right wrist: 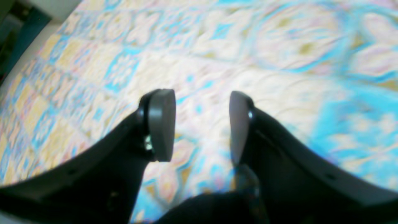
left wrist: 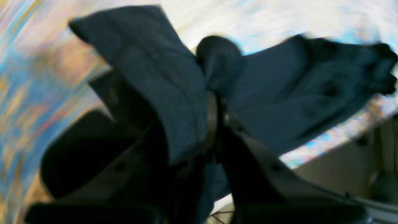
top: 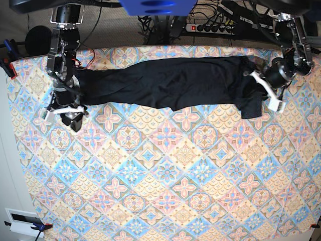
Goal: Layout the t-shirt on the table in an organized manner, then fold the t-shirt properly
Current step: 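Grasp the strip's shoulder end with the left gripper and fold it toward the middle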
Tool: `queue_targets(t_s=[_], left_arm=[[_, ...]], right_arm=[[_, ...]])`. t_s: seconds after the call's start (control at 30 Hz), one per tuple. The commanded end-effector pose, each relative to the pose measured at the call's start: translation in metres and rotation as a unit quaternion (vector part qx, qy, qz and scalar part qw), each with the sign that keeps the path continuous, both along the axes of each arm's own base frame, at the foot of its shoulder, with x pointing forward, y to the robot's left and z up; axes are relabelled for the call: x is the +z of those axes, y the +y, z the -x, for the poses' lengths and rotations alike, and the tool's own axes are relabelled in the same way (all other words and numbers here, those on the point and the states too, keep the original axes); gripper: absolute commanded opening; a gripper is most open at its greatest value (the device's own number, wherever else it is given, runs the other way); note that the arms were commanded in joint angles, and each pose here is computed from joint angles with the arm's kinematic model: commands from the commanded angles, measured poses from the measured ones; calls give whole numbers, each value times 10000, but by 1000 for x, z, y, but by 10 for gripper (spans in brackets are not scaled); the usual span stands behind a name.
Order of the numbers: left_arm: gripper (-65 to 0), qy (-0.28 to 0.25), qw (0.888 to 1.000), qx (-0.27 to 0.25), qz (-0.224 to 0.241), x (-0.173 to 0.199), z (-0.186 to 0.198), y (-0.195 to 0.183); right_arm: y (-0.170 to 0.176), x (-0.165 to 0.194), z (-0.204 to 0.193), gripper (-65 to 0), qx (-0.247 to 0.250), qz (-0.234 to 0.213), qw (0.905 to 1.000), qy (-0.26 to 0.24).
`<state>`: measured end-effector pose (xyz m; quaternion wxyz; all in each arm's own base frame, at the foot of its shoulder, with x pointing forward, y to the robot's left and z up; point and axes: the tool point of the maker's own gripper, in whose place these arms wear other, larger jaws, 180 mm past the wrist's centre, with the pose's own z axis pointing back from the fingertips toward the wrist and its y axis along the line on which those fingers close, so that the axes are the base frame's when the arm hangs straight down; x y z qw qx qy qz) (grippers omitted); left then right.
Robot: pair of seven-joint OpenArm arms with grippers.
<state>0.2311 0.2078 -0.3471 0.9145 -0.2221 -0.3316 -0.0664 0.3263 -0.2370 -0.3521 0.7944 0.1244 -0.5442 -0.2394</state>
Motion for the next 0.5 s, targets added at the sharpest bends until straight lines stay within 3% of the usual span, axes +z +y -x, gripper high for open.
queue_targets(t_s=[0.0, 0.3, 0.47], left_arm=[[-650, -209, 9997, -144, -36, 12, -6, -5], [-650, -354, 9845, -1719, 36, 31, -42, -98], [-650, -398, 9689, -2442, 101, 40, -55, -146]], right_arm=[[-5, 18, -6, -388, -3, 82, 9995, -294], [-28, 15, 6, -388, -278, 151, 9992, -235], [-28, 15, 6, -388, -278, 151, 9992, -235]])
